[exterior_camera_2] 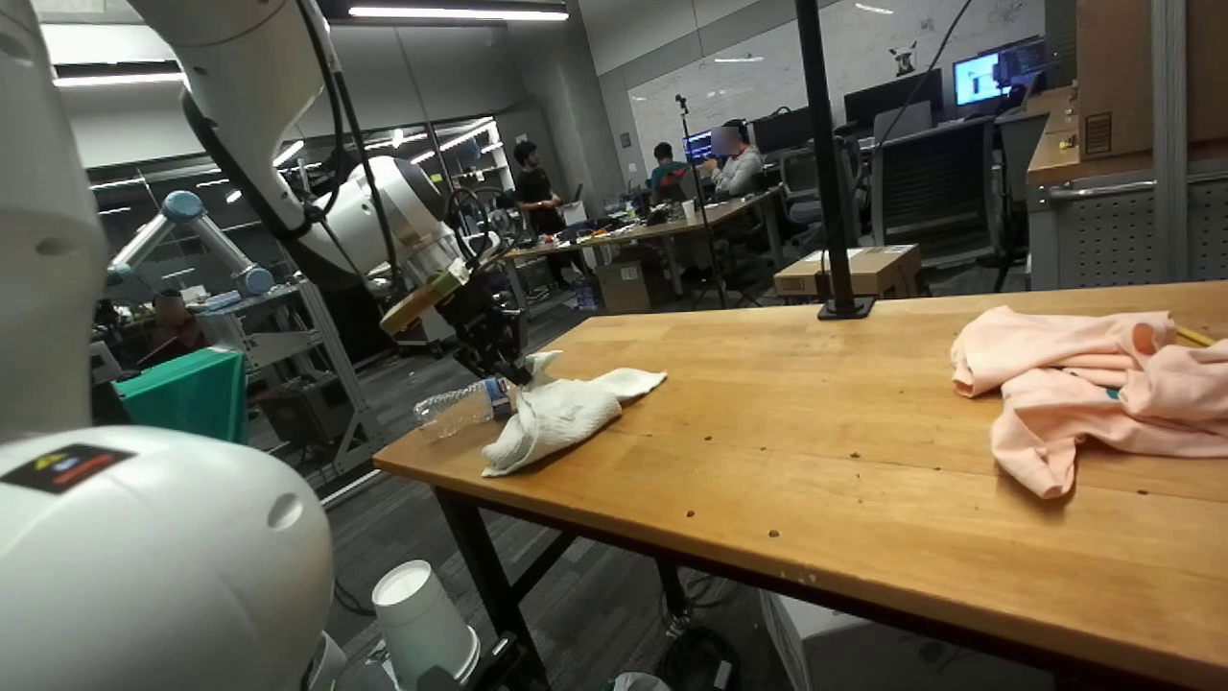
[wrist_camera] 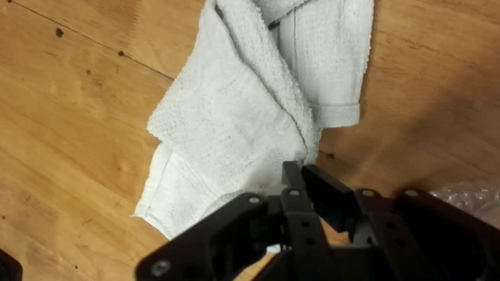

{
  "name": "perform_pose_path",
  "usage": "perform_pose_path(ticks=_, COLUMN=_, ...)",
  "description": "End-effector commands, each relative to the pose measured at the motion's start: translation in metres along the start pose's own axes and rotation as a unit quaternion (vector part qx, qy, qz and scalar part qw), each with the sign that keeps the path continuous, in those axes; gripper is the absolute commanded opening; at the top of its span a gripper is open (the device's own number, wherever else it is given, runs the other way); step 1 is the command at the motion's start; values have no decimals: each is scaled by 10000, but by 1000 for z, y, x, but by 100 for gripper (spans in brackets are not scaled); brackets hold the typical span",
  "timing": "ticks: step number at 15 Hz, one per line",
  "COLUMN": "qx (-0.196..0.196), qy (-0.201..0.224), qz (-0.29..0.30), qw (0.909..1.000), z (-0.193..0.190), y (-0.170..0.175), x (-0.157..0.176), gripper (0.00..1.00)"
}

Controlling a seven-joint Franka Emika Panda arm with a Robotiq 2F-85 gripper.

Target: Fold the towel into a triangle twice

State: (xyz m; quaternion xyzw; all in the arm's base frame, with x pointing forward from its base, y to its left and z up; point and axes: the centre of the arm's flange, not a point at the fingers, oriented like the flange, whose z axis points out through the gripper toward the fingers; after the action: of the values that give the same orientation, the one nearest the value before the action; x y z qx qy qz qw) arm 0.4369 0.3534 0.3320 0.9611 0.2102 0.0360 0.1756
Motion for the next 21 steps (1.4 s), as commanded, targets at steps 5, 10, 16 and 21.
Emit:
perform_pose_path(ticks=5, qx=-127, qy=72, qz=202, qw=9997, z=8, y=15, x=50, gripper=7)
perform_pose_path(ticks=10, qx=-62, qy=278, qz=665, qw=9974, z=2, y=62, x=77, gripper=7)
perform_pose_path(ticks=16, qx=61, qy=149, qz=835, qw=9964, z=22, y=65, x=83, gripper=7)
perform_pose_path(ticks=21, qx=91, qy=-168, qz=920, qw=9956, z=51, y=65, x=79, gripper=8)
